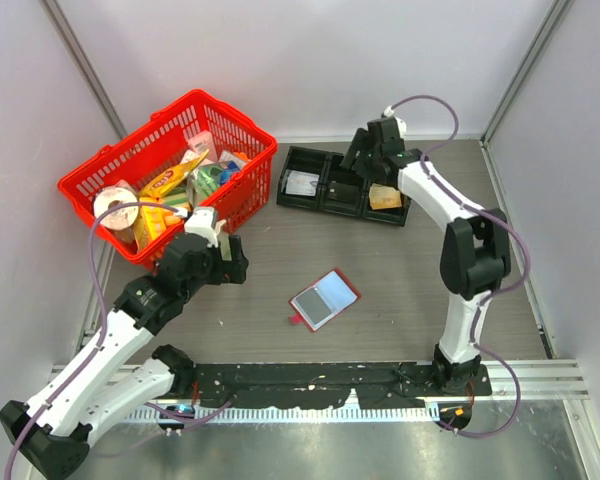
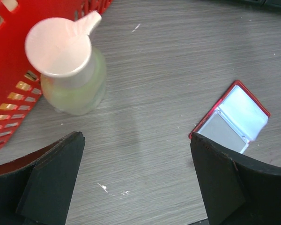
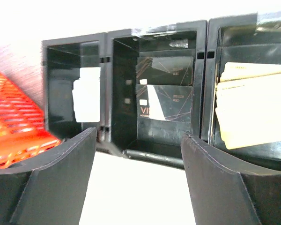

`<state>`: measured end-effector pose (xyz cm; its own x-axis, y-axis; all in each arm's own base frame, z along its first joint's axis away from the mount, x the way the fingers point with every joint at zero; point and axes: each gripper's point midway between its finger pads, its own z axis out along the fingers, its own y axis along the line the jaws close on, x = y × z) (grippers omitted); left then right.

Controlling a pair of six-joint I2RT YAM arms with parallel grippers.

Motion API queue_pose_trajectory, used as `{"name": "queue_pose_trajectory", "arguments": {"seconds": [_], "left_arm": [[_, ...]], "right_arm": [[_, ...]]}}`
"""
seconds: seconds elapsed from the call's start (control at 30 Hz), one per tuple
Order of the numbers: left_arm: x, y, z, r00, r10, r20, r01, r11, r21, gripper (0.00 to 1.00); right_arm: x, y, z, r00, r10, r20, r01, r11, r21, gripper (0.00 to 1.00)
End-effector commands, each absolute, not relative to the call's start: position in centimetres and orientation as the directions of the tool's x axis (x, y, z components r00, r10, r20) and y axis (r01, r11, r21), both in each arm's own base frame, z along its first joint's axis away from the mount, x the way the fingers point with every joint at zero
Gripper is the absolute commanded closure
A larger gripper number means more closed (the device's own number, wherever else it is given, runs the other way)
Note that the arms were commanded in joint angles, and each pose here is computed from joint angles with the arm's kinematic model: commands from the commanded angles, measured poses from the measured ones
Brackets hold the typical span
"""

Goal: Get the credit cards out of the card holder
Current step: Place the credit card in the storage box, then remove the credit card from the card holder.

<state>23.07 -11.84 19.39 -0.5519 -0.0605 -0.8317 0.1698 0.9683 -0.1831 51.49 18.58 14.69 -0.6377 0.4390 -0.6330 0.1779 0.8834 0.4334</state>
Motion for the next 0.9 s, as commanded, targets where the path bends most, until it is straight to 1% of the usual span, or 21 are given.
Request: {"name": "queue_pose_trajectory", "arguments": {"seconds": [0.0,0.1,0.17,0.2,0.23,0.3,0.33,0.37,0.4,0.5,0.63,0.87], "left_arm": [[23.2,-14.0,20.8,-0.569,-0.122,-0.813,0.209,0.935,-0.287,0.0],[22.5,-15.8,20.1,-0.624,-0.136,-0.77,0.229,0.91,-0.346,0.0],[22.0,-17.0,19.3,-0.654,-0.146,-0.742,0.225,0.899,-0.376,0.0],[21.7,-17.5,18.9,-0.666,-0.148,-0.732,0.223,0.896,-0.385,0.0],[21.4,-18.2,18.3,-0.68,-0.148,-0.718,0.222,0.892,-0.394,0.0],[20.6,-19.8,17.2,-0.711,-0.144,-0.688,0.221,0.884,-0.413,0.0],[20.5,-20.2,16.6,-0.721,-0.149,-0.677,0.21,0.884,-0.418,0.0],[20.2,-20.9,15.9,-0.734,-0.145,-0.663,0.206,0.884,-0.421,0.01],[19.9,-21.5,15.3,-0.748,-0.152,-0.646,0.19,0.883,-0.429,0.01],[19.6,-22.6,13.2,-0.779,-0.17,-0.603,0.142,0.889,-0.435,0.04],[19.6,-23.8,10.8,-0.805,-0.212,-0.554,0.092,0.878,-0.471,0.09],[18.2,-26.2,7.3,-0.867,-0.207,-0.454,0.066,0.854,-0.515,0.19]], "right_arm": [[48.1,18.3,21.3,-0.595,0.304,-0.744,0.045,0.937,0.346,0.23],[45.1,19.0,21.5,-0.609,0.205,-0.766,-0.044,0.956,0.291,0.23],[42.5,20.0,20.9,-0.616,0.124,-0.778,-0.121,0.961,0.249,0.23],[40.5,20.9,20.4,-0.62,0.06,-0.782,-0.189,0.956,0.223,0.23],[39.8,21.4,20.2,-0.609,0.038,-0.792,-0.221,0.951,0.215,0.23],[35.6,23.4,18.9,-0.599,-0.071,-0.798,-0.352,0.918,0.183,0.24],[34.6,23.7,18.3,-0.601,-0.087,-0.795,-0.371,0.911,0.181,0.24],[32.7,24.5,16.6,-0.607,-0.145,-0.782,-0.42,0.893,0.161,0.24],[31.8,24.8,16.9,-0.587,-0.158,-0.794,-0.447,0.881,0.155,0.24],[27.3,26.3,14.4,-0.557,-0.271,-0.785,-0.548,0.831,0.101,0.25],[24.0,27.2,11.7,-0.56,-0.298,-0.773,-0.595,0.794,0.126,0.25],[20.6,28.7,8.9,-0.557,-0.328,-0.763,-0.641,0.754,0.143,0.26]]}}
